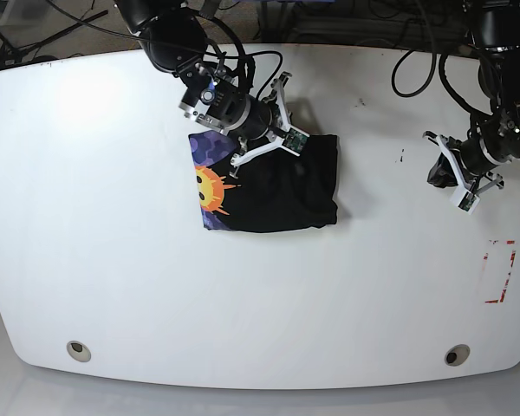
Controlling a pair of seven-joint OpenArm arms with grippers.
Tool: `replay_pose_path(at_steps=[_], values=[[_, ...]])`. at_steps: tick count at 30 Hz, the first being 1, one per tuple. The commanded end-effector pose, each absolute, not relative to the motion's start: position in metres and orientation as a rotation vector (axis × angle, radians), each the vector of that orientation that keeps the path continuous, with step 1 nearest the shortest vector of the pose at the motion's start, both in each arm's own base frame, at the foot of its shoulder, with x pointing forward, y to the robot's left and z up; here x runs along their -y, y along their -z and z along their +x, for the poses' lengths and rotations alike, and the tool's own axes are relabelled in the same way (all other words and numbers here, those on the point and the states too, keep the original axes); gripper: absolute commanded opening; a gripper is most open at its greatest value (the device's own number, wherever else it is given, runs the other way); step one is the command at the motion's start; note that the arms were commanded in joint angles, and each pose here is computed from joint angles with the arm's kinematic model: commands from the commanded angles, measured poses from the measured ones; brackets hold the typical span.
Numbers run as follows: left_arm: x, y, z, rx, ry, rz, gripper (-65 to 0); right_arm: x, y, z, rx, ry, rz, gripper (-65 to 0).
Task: Fold the T-shirt properly
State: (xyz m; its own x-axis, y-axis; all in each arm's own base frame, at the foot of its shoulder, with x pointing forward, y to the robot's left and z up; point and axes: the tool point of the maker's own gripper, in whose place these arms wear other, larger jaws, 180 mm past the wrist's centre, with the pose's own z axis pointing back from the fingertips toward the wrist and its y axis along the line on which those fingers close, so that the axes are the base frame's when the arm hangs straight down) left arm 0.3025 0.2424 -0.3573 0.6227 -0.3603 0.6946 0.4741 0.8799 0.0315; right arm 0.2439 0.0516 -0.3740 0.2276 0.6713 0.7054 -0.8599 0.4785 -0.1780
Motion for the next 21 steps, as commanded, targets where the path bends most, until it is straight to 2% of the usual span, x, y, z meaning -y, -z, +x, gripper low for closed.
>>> replay_pose_path(at_steps=[1, 13, 17, 21], values=[[-0.245, 0.344, 0.310, 0.806, 0.492, -0.152, -60.7, -0.063, 0.343, 0.253, 0.923, -1.063, 0.299, -65.0], [-0.235, 0.357, 0.298, 0.765, 0.510, -0.178, -60.7, -0.095, 0.285, 0.284, 1.072, -1.045, 0.314, -65.0], [-0.229, 0.361, 0.293, 0.762, 0.505, -0.195, -60.7, -0.113, 0.282, 0.295, 1.072, -1.031, 0.346, -65.0], [-0.226, 0.361, 0.290, 0.763, 0.504, -0.201, -60.7, -0.129, 0.296, 0.301, 1.020, -1.021, 0.377, -59.9]])
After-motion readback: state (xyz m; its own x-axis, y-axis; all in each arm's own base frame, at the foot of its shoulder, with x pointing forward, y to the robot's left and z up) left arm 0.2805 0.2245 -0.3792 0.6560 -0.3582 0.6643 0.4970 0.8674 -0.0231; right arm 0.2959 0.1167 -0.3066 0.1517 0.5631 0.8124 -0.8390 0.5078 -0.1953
